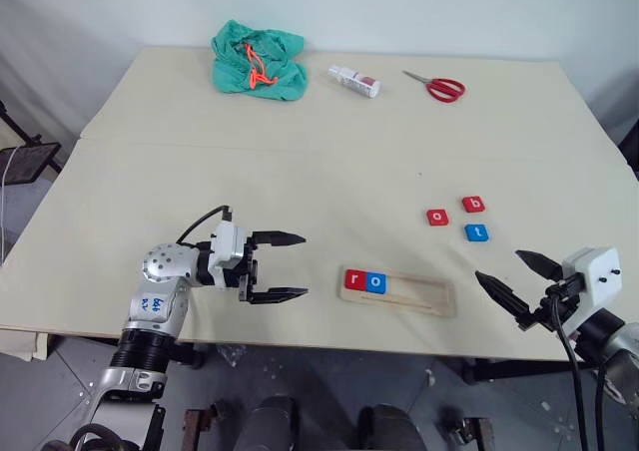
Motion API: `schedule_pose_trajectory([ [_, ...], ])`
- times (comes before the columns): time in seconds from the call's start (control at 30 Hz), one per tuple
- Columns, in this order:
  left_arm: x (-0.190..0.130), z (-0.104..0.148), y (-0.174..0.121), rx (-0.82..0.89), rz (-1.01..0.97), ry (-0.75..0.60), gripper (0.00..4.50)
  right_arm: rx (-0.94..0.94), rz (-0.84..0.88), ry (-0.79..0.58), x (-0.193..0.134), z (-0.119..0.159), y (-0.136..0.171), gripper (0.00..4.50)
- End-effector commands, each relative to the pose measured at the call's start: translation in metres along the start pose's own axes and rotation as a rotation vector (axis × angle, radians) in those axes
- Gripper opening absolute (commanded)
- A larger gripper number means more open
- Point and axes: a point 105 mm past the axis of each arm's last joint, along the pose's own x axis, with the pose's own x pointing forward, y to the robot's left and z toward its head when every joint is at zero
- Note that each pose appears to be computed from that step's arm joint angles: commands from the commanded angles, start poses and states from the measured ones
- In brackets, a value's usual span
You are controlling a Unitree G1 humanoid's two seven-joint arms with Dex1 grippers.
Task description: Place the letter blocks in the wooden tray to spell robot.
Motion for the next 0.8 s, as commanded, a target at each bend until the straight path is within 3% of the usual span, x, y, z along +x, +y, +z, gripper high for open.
schedule_pose_trajectory([
  [0.03,0.0,0.006,-0.001,0.026,-0.015,-0.004,4.49,-0.039,-0.06,-0.032,0.006,0.008,-0.008,4.5],
  [0.27,0.005,0.011,-0.01,0.019,-0.038,-0.021,4.49,0.02,-0.249,-0.083,0.055,0.011,-0.033,4.5],
  [0.53,0.002,0.014,-0.015,0.012,-0.025,-0.003,4.49,0.075,-0.295,-0.04,0.106,0.016,-0.048,4.5],
  [0.8,0.002,0.016,-0.021,0.011,-0.004,0.001,4.49,0.053,-0.329,0.043,0.134,0.014,-0.064,4.5],
])
